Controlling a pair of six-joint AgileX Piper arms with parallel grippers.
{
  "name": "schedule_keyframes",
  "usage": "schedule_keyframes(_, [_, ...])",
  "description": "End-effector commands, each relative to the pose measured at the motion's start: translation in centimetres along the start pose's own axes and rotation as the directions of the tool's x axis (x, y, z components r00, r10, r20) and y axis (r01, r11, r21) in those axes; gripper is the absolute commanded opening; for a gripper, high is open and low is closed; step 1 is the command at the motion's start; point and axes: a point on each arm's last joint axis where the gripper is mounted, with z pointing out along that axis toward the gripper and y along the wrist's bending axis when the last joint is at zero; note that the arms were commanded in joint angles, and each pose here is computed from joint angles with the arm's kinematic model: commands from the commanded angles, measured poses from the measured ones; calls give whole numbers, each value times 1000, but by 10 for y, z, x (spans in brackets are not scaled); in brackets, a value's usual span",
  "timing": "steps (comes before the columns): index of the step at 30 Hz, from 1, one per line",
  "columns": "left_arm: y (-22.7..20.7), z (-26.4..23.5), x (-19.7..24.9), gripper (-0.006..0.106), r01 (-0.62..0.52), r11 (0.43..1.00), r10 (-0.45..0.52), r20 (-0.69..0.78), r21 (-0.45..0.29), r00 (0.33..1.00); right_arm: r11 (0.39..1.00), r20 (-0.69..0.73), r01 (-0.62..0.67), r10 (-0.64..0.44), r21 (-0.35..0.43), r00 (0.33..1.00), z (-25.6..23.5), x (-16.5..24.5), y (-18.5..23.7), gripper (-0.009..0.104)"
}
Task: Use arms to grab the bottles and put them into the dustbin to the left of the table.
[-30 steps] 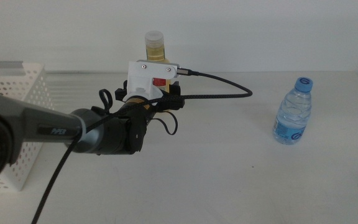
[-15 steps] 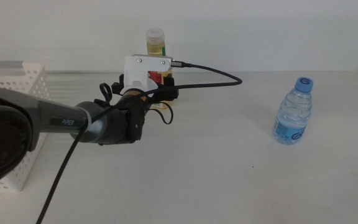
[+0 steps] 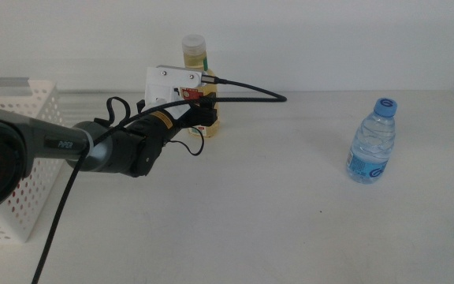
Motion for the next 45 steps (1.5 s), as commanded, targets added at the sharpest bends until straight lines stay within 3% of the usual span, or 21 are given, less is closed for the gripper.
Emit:
schedule_keyframes(1, [0, 0, -38, 90, 46, 997, -54, 146, 54, 988, 1000, 116, 8, -11, 22, 993, -3, -12, -2, 64])
schedule_keyframes(9, [-2, 20, -33, 90, 15, 996, -29, 168, 84, 985, 1000, 116, 8, -11, 22, 993, -3, -12, -2, 64])
schedule_keyframes(20, [-1, 24, -26, 88, 54, 994, -77, 273, 91, 959, 1000, 116, 8, -11, 22, 993, -3, -12, -2, 64])
schedule_keyframes(23, [0, 25, -22, 79, 84, 991, -109, 278, 100, 954, 1000, 116, 8, -11, 22, 993, -3, -12, -2, 64])
schedule_keyframes(25, [0, 25, -22, 68, 105, 989, -130, 269, 104, 954, 1000, 116, 8, -11, 22, 993, -3, -12, -2, 64])
schedule_keyframes(33, [-9, 12, -38, -3, 16, 989, -46, 203, 149, 978, 1000, 116, 8, -11, 22, 993, -3, -12, -2, 64])
schedule_keyframes(37, [-12, -10, -58, -5, -17, 990, -5, 150, 143, 989, 1000, 116, 8, -11, 22, 993, -3, -12, -2, 64])
schedule_keyframes(45, [-18, -77, -97, -5, -36, 989, 9, 183, 145, 983, 1000, 116, 8, -11, 22, 993, -3, -12, -2, 64])
